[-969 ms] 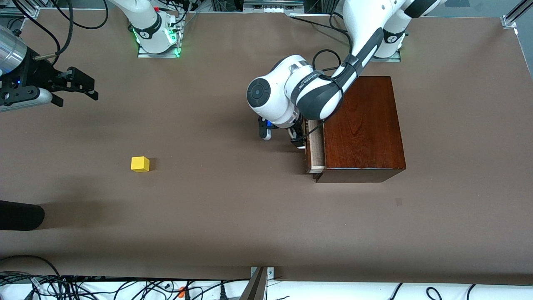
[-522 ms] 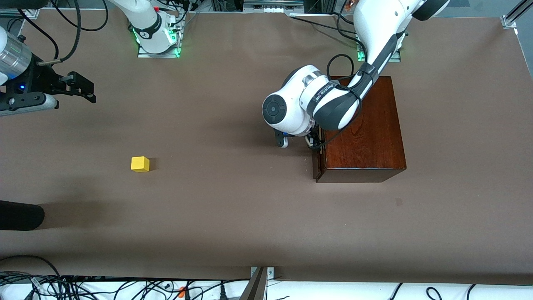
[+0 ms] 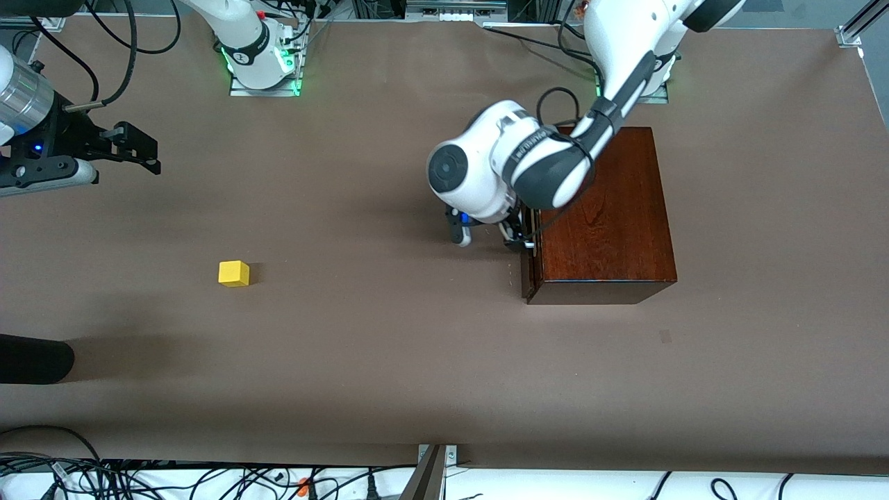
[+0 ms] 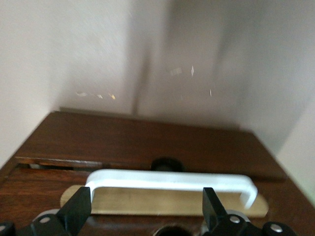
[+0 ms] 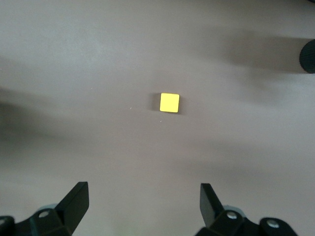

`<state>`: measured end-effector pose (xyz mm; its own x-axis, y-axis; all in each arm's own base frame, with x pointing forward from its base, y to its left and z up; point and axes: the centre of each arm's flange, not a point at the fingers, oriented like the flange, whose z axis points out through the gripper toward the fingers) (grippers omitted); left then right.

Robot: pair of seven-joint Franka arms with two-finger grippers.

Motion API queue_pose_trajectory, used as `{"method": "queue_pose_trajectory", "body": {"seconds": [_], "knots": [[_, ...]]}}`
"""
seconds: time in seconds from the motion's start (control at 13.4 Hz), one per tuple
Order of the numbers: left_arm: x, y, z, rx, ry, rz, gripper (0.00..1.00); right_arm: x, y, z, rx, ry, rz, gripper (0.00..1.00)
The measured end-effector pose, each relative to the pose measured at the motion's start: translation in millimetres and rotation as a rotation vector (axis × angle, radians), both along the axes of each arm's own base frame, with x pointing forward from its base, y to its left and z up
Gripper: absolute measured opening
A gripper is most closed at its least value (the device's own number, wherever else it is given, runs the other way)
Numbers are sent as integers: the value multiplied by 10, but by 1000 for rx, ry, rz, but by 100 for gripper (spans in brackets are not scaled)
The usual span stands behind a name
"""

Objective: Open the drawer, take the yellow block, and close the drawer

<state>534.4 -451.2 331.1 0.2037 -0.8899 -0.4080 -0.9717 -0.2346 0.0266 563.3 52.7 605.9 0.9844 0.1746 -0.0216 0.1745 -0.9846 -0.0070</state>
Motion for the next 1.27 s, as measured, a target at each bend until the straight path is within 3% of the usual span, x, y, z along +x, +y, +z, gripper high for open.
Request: {"method": "queue_pose_trajectory", "body": {"seconds": [0.3,0.6,0.82,1.04,1.27], "knots": [[-160,-390,689,-70,-214,280,100,5,11,-2,0,-2,2,100],[-154,-123,1805,-158,-398,598,100,8,18,-6,0,-1,3,100],[-119,311,2277,-122,-449,730,100,8,20,-7,0,-1,3,100],[118,902,2583,-114,-481,872,100,11,22,-13,-1,0,3,100],[387,1752,2855,-152,-397,1058,100,13,24,-18,-1,1,4,100]]}}
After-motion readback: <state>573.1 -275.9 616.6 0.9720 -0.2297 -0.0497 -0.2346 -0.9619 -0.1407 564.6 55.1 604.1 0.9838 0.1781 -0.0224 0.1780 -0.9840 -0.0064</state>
